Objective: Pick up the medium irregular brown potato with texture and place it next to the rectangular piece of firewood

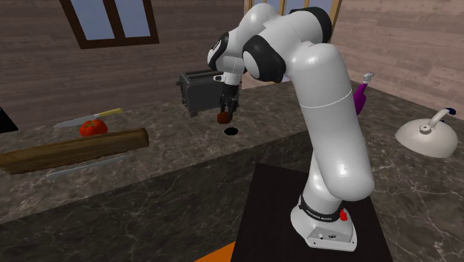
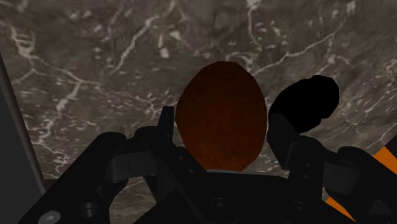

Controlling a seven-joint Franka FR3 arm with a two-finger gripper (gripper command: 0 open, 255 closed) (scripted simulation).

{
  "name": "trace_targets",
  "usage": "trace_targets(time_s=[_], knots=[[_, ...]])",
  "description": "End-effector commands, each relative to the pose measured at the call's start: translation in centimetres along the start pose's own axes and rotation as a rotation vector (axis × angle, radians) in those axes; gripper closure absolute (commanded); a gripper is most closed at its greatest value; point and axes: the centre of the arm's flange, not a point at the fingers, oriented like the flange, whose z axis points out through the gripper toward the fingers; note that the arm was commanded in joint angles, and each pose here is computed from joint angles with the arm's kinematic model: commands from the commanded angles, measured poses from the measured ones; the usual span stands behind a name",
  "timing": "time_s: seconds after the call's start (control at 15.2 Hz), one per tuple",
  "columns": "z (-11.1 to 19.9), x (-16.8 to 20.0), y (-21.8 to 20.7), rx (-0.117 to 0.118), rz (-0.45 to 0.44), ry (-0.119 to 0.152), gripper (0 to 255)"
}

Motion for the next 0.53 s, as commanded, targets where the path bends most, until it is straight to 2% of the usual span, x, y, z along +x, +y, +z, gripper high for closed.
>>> trace_targets(time_s=[0.0, 0.46], knots=[[0.0, 0.0, 0.0, 0.000, 0.000, 0.000, 255], [-3.5, 1.1, -0.5, 0.000, 0.000, 0.000, 255]])
